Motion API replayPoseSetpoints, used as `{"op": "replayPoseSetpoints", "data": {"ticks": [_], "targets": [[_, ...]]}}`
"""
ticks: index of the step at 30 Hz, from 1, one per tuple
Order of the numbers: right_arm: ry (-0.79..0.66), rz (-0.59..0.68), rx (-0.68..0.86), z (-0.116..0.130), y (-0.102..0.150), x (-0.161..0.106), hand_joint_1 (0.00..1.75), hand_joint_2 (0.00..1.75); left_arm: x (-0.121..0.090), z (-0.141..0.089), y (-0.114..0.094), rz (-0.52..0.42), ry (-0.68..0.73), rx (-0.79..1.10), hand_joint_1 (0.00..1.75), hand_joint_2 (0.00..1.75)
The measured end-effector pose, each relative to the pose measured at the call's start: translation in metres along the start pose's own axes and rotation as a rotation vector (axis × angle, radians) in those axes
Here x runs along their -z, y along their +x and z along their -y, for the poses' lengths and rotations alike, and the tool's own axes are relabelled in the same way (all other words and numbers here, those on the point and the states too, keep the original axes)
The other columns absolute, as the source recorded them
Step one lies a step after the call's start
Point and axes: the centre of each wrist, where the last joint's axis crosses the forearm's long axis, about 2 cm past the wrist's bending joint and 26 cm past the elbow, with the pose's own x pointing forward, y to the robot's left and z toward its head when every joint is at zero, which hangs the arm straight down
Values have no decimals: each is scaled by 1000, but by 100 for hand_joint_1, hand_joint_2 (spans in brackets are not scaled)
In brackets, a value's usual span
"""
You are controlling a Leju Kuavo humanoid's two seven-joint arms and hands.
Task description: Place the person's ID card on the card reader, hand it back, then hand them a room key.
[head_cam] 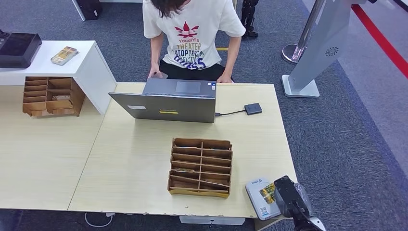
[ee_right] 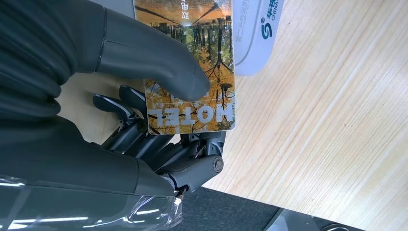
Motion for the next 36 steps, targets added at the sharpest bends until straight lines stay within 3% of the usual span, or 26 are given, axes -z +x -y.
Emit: {"op": "replayPoseSetpoints", "data": {"ticks": [16, 20, 36], "targets": [[-27, -23, 3, 6, -18, -29, 175, 175, 1, 5, 1, -21, -3, 30, 0, 0], [-42, -34, 11, 9, -25, -39, 175, 175, 2, 7, 2, -29, -6, 39, 0, 175], [-68, -52, 16, 12, -33, -56, 175, 175, 2, 7, 6, -28, -1, 52, 0, 175]]}}
